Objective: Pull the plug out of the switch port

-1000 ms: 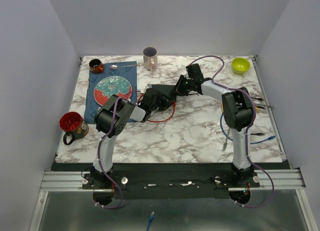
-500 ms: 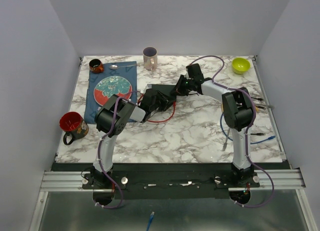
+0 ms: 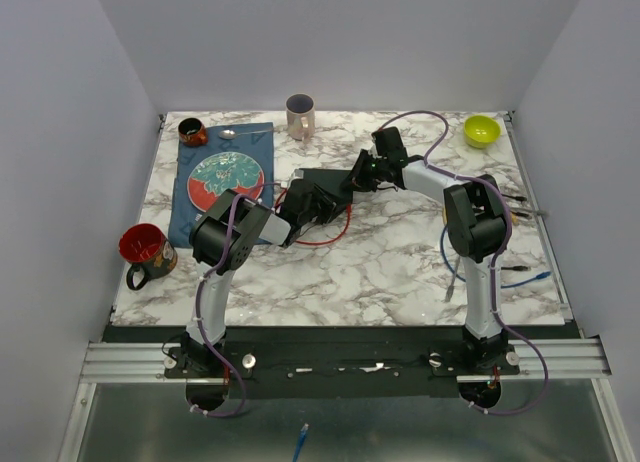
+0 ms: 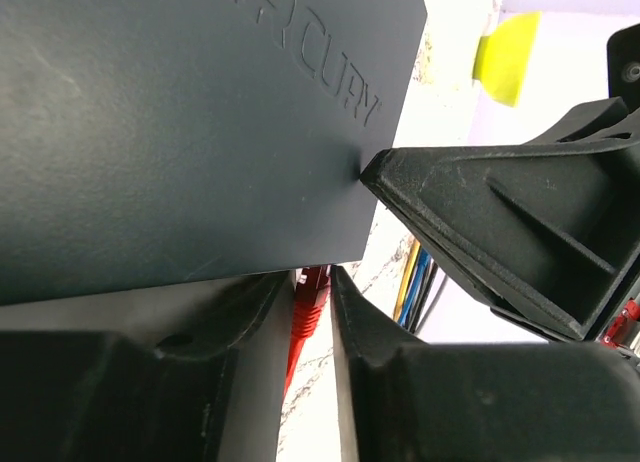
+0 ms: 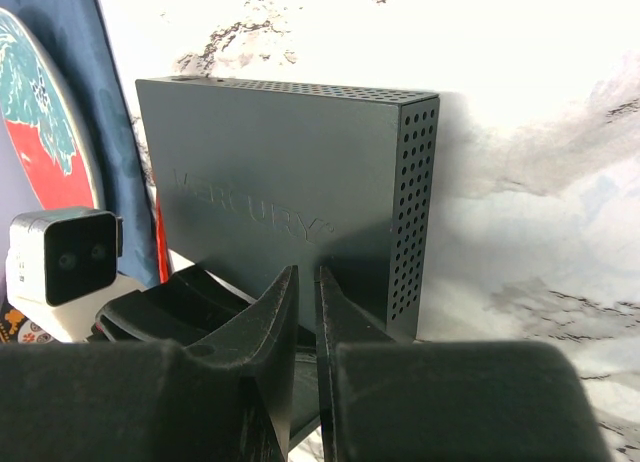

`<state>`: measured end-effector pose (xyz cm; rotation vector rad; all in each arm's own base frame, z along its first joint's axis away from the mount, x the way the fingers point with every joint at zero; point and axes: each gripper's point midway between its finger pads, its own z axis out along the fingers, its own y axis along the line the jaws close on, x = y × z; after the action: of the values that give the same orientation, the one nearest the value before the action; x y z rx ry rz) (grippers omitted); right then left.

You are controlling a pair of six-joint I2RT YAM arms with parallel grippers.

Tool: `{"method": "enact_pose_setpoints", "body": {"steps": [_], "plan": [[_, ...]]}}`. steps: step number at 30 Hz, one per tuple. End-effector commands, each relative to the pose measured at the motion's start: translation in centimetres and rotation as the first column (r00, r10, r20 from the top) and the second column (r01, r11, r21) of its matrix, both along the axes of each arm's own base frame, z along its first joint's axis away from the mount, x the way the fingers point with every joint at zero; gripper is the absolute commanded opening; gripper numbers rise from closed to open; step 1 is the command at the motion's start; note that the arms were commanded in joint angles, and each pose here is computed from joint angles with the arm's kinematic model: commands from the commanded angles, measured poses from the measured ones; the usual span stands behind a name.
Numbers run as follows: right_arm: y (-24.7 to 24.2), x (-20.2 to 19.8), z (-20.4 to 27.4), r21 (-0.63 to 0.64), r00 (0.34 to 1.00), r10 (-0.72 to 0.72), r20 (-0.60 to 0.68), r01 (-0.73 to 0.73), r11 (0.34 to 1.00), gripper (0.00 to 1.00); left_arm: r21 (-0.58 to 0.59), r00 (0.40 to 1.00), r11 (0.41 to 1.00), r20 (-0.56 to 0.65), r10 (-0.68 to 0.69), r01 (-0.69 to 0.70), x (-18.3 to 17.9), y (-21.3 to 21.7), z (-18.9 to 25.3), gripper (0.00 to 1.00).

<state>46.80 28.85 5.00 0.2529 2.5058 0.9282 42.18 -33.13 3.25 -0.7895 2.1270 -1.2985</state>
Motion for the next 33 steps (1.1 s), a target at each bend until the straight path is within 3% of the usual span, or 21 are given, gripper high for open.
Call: {"method": "enact_pose_setpoints", "body": {"steps": [1, 4, 12, 20, 33], "plan": [[-1.7, -1.5, -3.2, -0.115, 0.998, -0.022, -0.057, 0.016, 0.993, 0.20, 0.068, 0.997, 0.997, -0.069, -0.027, 0.032, -1.5, 0.3, -3.1, 0.31], [-1.7, -1.5, -3.2, -0.116, 0.998, -0.021, -0.056, 0.015, 0.993, 0.20, 0.066, 0.998, 0.998, -0.067, -0.020, 0.024, -1.3, 0.4, -3.0, 0.26], [-2.4, -2.0, -2.5, -0.123, 0.998, -0.049, -0.041, 0.044, 0.991, 0.20, 0.058, 0.998, 0.998, -0.055, 0.001, 0.002, -0.9, 1.1, -2.8, 0.00], [-3.4, -2.7, 0.8, -0.149, 0.998, -0.041, 0.048, 0.047, 0.988, 0.20, 0.037, 0.996, 0.999, -0.088, -0.004, 0.007, -1.1, 1.2, -3.7, 0.00], [-3.7, -4.8, -1.8, -0.192, 1.000, -0.006, -0.013, 0.003, 0.981, 0.20, 0.026, 0.994, 1.000, -0.108, -0.003, 0.006, -1.1, 1.3, -4.1, 0.00]]}}
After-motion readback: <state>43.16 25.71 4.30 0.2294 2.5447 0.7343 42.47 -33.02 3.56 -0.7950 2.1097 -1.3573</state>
